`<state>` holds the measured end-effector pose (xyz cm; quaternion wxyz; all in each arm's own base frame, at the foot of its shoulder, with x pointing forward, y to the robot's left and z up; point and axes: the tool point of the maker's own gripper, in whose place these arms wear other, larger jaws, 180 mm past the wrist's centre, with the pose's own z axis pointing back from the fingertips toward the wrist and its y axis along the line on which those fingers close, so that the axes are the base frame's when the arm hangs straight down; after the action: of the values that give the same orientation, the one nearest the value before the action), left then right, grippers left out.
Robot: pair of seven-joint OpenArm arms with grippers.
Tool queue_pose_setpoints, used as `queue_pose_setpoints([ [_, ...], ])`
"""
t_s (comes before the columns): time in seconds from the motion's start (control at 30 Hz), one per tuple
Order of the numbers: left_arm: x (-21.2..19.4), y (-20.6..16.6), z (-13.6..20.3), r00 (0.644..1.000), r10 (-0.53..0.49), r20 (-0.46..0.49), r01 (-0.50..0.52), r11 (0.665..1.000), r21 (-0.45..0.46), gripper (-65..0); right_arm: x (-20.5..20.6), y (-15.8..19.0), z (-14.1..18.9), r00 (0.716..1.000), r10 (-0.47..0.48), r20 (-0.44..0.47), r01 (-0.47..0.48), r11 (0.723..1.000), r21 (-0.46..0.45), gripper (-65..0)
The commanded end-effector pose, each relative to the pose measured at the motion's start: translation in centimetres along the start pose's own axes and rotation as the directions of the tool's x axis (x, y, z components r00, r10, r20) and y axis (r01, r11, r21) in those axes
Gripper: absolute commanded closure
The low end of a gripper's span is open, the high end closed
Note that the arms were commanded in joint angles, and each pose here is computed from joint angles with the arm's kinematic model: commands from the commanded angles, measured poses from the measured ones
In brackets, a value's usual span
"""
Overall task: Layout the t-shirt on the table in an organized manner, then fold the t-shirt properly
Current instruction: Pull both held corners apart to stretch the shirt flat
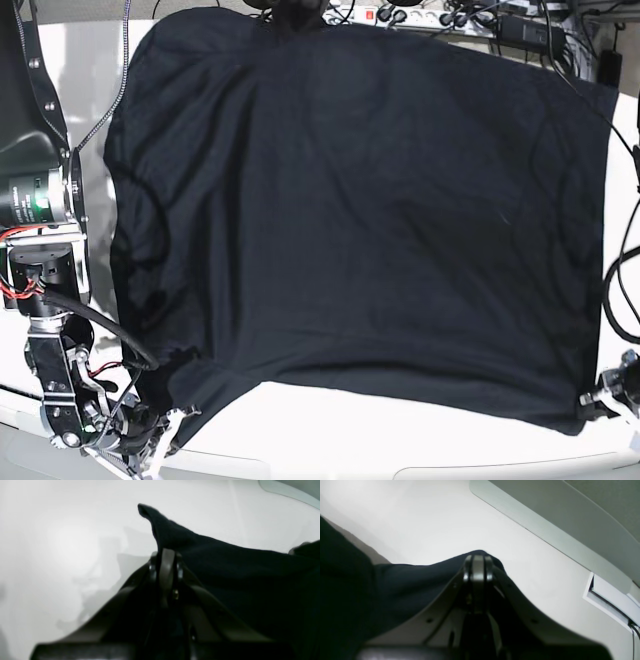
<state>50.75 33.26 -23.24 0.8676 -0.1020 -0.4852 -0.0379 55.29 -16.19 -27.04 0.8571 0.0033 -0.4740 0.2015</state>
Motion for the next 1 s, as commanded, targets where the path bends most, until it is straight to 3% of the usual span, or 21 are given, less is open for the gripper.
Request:
queue_pose_setpoints([
  [0.0,3.7,0.3,1.0,0.995,-0.006,0.099,0.005,1.0,0.003,0.0,4.4,-1.6,1.0,0.995,0.006,0.104,-0.003,1.0,-0.03,0.0],
  [0.47,4.8,0.2,1.2,0.993,-0.008,0.12,0.008,1.0,0.001,0.0,8.1,-2.4,2.0,0.986,0.026,0.166,-0.02,0.999,-0.038,0.0],
  [0.8,3.6,0.8,1.2,0.996,-0.034,0.078,0.031,0.999,0.029,0.0,6.7,-1.4,1.6,0.989,0.041,0.142,-0.042,0.999,0.004,0.0],
  [0.83,3.7,0.9,1.2,0.996,-0.034,0.079,0.031,0.999,0.032,-1.9,6.7,-1.4,1.6,0.989,0.04,0.143,-0.041,0.999,0.003,-4.4],
  [0.97,4.3,1.2,1.5,0.995,-0.027,0.094,0.022,0.999,0.044,-35.5,7.3,-3.3,1.9,0.991,-0.008,0.133,0.019,0.997,-0.081,-31.5],
])
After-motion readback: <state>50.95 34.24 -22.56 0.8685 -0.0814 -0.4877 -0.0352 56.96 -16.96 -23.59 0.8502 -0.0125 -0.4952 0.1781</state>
